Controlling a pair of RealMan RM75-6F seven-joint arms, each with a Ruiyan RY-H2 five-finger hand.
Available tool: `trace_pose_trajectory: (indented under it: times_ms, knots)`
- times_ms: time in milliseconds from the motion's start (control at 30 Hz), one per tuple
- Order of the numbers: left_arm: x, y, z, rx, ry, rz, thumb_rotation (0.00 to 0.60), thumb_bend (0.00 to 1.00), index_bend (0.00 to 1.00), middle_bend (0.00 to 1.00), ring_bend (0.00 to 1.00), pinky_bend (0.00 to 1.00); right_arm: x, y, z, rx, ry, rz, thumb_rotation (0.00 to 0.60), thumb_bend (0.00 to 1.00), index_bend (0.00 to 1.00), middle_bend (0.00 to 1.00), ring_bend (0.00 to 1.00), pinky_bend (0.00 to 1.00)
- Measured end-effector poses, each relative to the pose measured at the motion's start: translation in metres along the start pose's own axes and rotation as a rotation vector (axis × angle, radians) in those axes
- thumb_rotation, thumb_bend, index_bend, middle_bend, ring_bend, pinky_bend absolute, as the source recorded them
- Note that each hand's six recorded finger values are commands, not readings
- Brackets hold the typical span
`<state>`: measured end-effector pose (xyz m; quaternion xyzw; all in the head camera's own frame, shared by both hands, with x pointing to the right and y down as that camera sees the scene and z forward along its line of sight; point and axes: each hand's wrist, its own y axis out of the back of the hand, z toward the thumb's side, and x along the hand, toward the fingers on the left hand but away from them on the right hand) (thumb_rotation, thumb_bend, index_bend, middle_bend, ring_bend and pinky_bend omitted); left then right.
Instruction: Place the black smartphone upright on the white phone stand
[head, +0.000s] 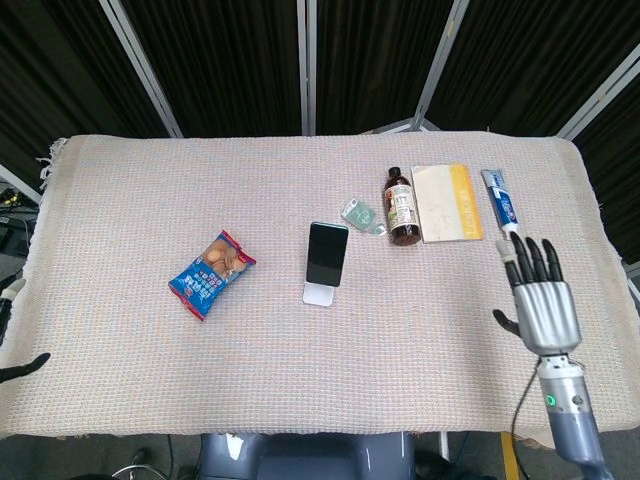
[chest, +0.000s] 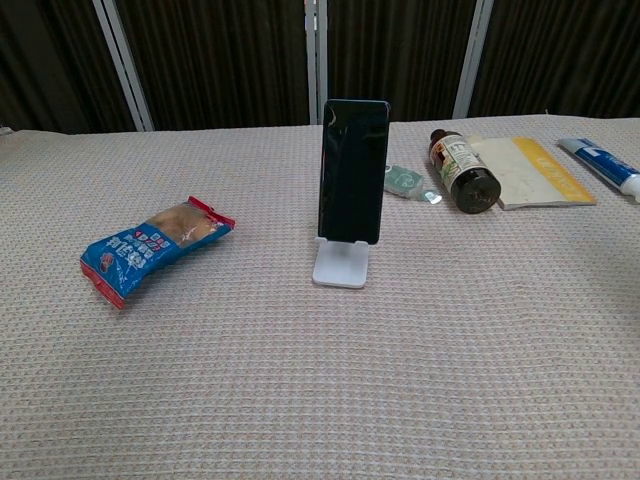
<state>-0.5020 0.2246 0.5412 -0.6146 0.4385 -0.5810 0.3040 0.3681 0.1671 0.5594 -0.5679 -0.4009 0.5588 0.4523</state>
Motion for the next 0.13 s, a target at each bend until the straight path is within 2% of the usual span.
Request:
trace_pose_trajectory:
  times_ms: [67, 133]
  knots:
    - [0.000, 0.001, 0.001, -0.003, -0.003, 0.001, 0.600, 0.00, 0.00, 0.00, 0.00, 0.00, 0.016, -0.004, -0.013, -0.038, -0.049, 0.042, 0.600, 0.00, 0.00, 0.00, 0.00, 0.00]
    - [-0.001, 0.001, 0.001, -0.004, -0.004, 0.001, 0.600, 0.00, 0.00, 0.00, 0.00, 0.00, 0.024, -0.008, -0.016, -0.051, -0.064, 0.059, 0.600, 0.00, 0.00, 0.00, 0.00, 0.00]
